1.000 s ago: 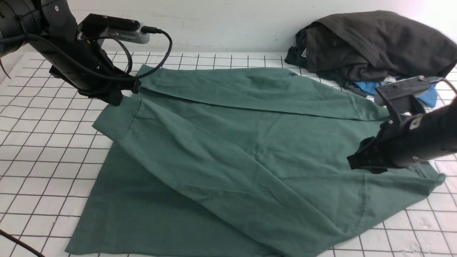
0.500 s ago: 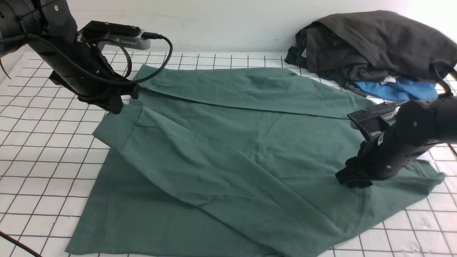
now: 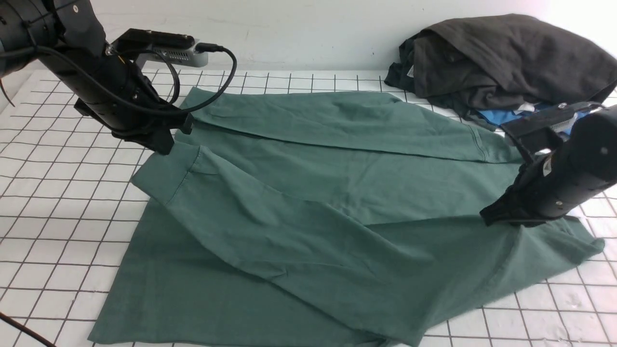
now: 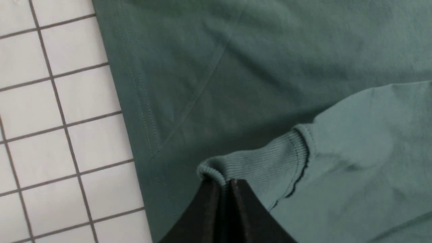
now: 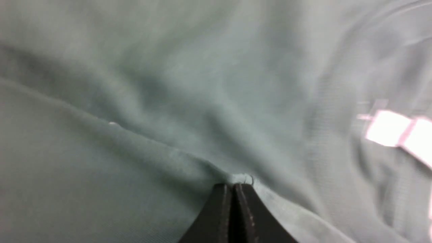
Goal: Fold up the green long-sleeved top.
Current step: Use the left arm to drag and place the cuff at the centered position on the left edge of the fabric, then use the left arm to clamp the cuff farthest from it
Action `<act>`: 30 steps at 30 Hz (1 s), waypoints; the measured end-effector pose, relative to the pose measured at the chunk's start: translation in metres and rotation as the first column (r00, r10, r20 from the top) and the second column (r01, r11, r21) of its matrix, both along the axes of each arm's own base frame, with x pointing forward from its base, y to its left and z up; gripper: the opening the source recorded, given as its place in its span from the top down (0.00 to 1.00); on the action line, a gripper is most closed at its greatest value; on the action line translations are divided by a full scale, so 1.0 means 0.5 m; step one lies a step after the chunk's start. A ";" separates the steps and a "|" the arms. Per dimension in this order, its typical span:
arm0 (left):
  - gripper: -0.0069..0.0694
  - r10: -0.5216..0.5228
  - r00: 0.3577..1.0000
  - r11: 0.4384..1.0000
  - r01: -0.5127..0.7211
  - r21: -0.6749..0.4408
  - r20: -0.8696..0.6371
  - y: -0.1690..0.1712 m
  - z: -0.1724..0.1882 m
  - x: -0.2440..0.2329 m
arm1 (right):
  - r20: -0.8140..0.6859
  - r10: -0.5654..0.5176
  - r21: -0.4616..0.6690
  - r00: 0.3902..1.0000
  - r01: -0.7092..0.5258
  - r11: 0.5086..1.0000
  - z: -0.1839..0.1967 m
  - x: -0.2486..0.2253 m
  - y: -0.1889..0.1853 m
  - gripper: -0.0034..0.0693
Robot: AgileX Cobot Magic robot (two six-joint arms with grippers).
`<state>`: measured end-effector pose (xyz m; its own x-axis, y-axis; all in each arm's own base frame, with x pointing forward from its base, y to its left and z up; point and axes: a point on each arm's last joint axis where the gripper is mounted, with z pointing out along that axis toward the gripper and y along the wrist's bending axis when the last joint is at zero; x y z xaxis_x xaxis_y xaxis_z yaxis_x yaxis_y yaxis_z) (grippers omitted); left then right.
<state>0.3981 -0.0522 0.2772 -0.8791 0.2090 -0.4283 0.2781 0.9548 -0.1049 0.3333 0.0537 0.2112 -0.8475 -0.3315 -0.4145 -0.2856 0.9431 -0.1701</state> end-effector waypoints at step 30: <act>0.18 0.269 0.941 0.959 -0.243 -0.143 0.204 0.068 -0.128 0.281 | -0.088 -0.135 0.113 0.987 0.144 0.983 0.049 -0.047 0.000 0.65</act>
<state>0.5386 -0.0184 0.2132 -0.7780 -0.0729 -0.6240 0.0539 0.9818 -0.1819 0.3096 0.0535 0.2359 -0.9138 -0.1600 -0.3734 -0.1579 0.9868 -0.0363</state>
